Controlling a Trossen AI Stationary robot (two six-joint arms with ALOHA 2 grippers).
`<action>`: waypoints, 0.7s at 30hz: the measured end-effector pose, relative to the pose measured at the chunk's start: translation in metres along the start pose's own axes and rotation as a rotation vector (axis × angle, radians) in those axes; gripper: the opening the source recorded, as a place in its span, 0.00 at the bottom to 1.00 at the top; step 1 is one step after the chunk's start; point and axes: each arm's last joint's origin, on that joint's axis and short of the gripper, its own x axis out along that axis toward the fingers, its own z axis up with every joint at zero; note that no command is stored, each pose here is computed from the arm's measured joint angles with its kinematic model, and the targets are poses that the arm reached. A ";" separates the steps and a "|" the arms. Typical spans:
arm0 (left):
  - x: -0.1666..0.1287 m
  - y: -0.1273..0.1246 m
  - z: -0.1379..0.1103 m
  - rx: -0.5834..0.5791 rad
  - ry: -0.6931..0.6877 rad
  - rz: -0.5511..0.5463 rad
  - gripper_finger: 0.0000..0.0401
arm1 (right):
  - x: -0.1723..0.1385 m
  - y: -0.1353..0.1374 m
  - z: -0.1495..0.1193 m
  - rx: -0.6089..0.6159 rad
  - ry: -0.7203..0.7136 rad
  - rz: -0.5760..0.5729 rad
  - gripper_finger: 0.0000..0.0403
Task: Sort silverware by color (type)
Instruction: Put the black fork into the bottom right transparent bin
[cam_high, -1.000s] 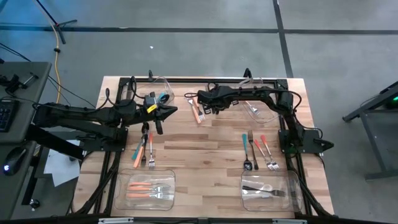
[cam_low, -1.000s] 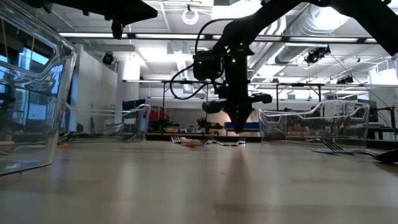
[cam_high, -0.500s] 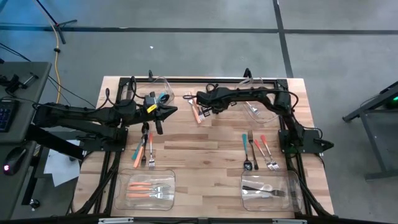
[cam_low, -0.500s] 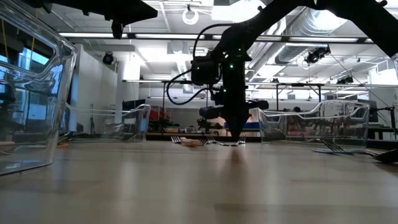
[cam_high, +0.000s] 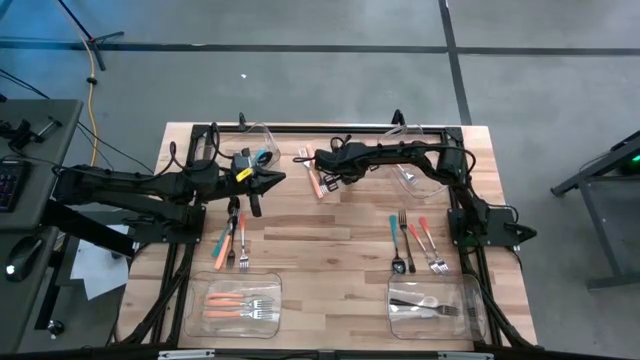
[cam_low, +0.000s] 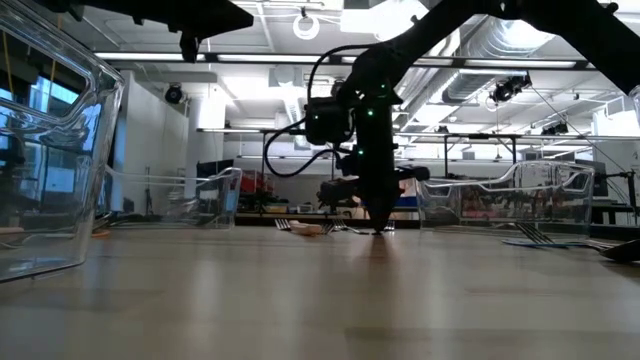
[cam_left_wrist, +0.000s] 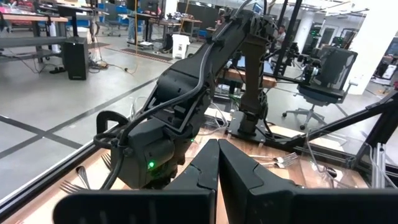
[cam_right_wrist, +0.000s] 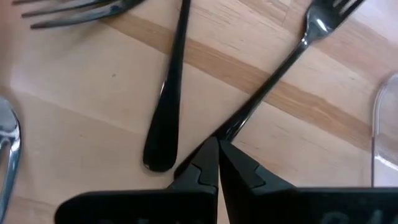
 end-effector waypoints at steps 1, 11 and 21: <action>0.000 0.000 0.000 0.000 0.000 0.000 0.00 | 0.000 0.001 -0.001 -0.020 0.003 0.001 0.00; 0.000 0.000 0.000 0.000 0.000 0.001 0.00 | -0.012 0.021 -0.032 -0.190 0.058 0.005 0.00; 0.000 0.000 0.000 -0.002 0.000 0.002 0.00 | -0.029 0.045 -0.074 -0.304 0.121 0.055 0.00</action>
